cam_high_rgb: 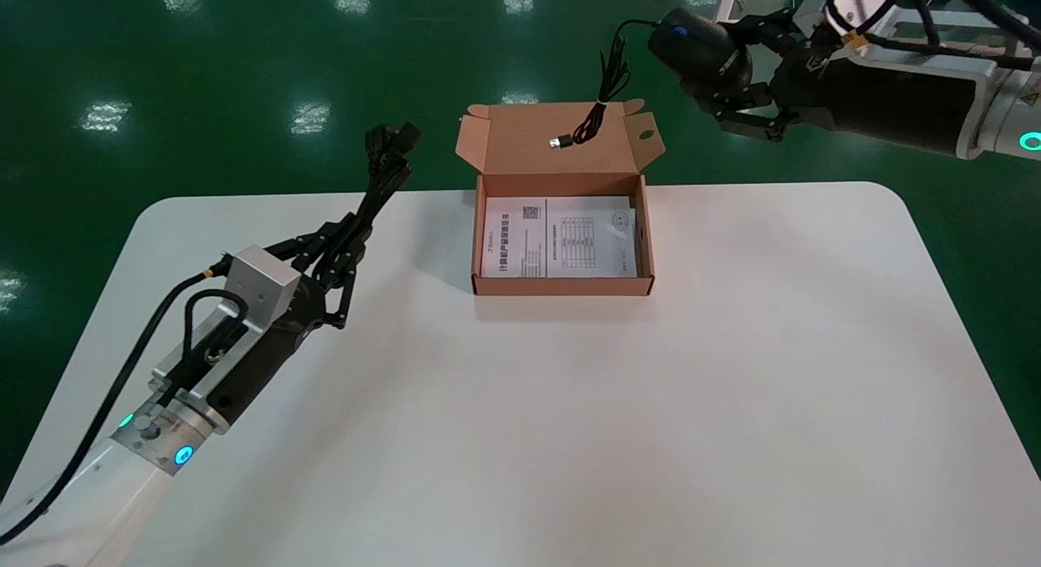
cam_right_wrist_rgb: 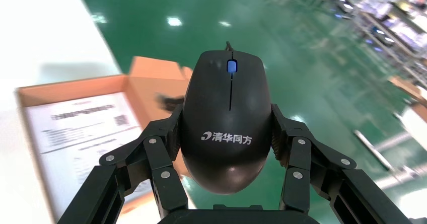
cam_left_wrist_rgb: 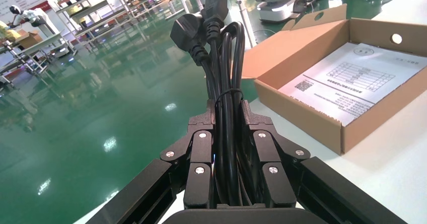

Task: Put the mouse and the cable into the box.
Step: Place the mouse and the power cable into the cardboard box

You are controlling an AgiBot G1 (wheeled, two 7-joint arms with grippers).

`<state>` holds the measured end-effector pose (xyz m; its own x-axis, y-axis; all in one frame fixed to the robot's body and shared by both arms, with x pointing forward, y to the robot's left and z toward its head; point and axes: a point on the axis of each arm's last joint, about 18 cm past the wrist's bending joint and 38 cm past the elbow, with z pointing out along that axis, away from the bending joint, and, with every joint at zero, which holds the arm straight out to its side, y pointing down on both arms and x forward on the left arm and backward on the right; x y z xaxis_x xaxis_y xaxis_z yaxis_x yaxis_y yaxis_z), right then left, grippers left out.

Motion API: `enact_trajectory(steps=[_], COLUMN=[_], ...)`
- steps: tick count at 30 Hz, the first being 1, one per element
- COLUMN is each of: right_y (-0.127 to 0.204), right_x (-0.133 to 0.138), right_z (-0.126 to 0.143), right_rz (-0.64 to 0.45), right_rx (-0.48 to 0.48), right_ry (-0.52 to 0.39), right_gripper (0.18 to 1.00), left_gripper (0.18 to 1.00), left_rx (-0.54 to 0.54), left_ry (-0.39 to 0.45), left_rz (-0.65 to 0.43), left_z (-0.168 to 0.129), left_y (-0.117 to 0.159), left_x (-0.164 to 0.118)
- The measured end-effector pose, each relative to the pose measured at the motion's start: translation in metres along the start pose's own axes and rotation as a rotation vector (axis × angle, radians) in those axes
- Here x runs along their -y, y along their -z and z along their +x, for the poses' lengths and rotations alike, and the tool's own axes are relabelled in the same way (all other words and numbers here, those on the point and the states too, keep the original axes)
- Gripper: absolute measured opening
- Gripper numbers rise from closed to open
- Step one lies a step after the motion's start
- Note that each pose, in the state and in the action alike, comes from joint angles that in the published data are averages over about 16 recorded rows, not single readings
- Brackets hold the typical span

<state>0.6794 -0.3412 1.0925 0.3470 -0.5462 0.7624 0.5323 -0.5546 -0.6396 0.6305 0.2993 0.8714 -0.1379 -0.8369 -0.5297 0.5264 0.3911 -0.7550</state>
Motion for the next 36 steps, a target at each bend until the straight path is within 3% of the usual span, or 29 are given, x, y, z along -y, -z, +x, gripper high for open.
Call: enact_trajectory(steps=[19, 36], right_y=[-0.009, -0.059], right_x=[-0.012, -0.032], right_z=[-0.031, -0.086], right_rz=[-0.076, -0.086], right_rx=[0.192, 0.278], right_ry=[0.079, 0.107], right_gripper=[0.591, 0.591], left_gripper=[0.270, 0.270], left_rx=[0.017, 0.030], left_ry=[0.000, -0.005], left_rz=[-0.027, -0.051], left_z=[-0.009, -0.018], left_y=[0.012, 0.026], left_x=[-0.017, -0.028])
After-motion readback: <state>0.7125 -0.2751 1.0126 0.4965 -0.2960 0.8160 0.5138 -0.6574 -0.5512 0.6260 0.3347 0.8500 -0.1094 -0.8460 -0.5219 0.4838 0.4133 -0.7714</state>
